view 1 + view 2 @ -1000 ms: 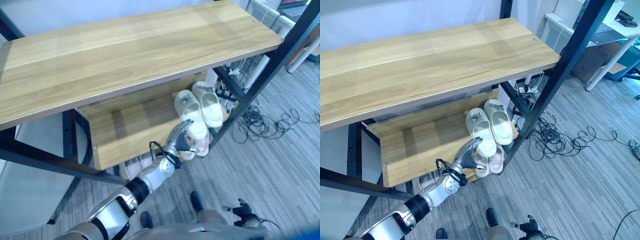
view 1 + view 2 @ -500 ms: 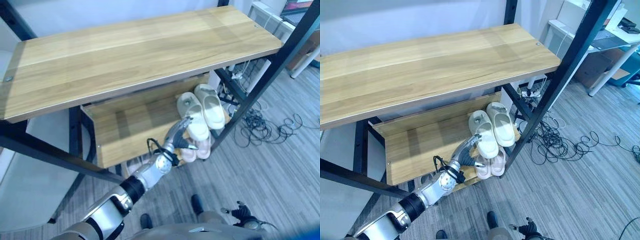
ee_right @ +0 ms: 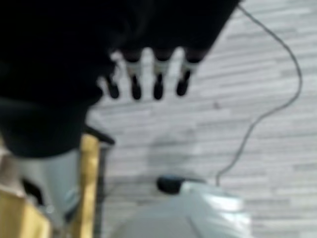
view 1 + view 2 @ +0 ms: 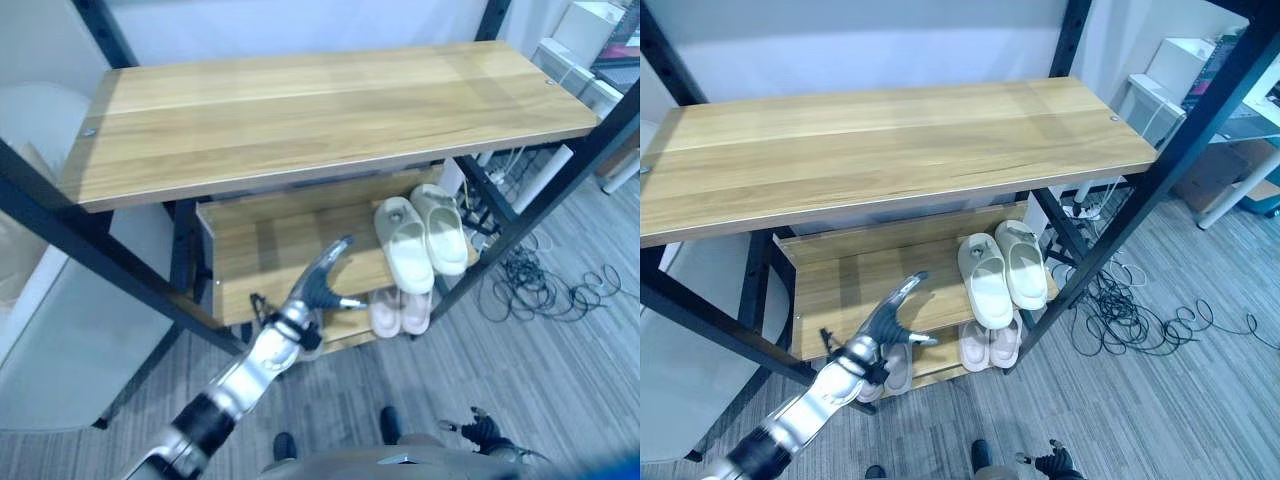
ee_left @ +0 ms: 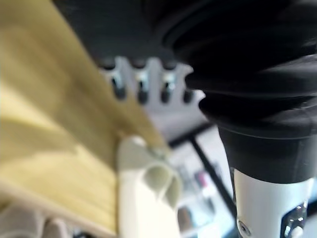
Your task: Arrange the slippers neatly on the shoe rack.
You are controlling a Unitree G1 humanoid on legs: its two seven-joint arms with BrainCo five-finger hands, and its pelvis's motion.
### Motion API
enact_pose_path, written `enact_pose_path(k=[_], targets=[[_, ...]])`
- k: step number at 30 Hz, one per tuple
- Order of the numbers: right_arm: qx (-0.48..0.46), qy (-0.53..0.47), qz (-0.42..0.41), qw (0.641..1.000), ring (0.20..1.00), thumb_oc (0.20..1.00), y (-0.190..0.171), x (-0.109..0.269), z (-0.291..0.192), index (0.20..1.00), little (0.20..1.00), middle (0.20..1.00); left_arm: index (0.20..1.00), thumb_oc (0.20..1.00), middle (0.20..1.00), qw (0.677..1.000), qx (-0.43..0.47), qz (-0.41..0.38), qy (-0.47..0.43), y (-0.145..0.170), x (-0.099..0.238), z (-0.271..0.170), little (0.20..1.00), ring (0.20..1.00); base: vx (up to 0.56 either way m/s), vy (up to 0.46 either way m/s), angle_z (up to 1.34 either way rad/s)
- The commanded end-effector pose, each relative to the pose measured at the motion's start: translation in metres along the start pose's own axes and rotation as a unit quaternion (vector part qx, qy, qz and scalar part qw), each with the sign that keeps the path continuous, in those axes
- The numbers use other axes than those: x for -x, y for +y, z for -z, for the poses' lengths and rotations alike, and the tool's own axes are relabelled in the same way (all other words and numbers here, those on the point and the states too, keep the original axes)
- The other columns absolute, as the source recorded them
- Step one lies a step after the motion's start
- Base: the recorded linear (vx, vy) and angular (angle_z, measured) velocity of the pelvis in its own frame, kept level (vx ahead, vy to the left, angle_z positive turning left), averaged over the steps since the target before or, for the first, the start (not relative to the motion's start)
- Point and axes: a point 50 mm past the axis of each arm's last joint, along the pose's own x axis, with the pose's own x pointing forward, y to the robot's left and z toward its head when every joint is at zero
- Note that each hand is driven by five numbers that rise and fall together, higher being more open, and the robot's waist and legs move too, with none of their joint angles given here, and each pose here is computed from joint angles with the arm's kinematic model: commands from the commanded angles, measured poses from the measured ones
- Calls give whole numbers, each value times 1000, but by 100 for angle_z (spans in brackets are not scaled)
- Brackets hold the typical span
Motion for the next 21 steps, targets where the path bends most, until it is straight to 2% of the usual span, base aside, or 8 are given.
enact_pose_path(k=[1,3,5,8,12,17,21], targets=[[11,27,5,1000,1000,1000,-8,-2,6,1000,1000,1000,1000,1000,1000,989,126,13,-76,11,-12,-28,1000,1000,-13,52,19],[13,33,-3,999,1000,1000,-8,-2,9,1000,1000,1000,1000,1000,1000,981,182,36,-62,11,1,-25,1000,1000,-19,61,17],[13,33,-4,999,1000,1000,-8,-2,9,1000,1000,1000,1000,1000,1000,981,182,36,-62,11,1,-25,1000,1000,-11,34,9],[22,39,-15,999,1000,1000,-6,-1,12,1000,1000,1000,1000,1000,1000,967,244,66,-44,9,10,-21,1000,1000,-20,56,12],[35,36,-27,998,1000,1000,-3,-1,9,1000,1000,1000,1000,1000,1000,955,283,93,-11,4,19,-11,1000,1000,-24,42,8],[36,32,-35,998,1000,1000,-2,-2,8,1000,1000,1000,1000,1000,1000,948,302,95,34,4,33,8,1000,1000,-29,50,0],[40,39,-47,997,1000,1000,1,-1,11,1000,1000,1000,1000,1000,1000,946,294,72,114,7,53,41,1000,1000,-15,42,0]])
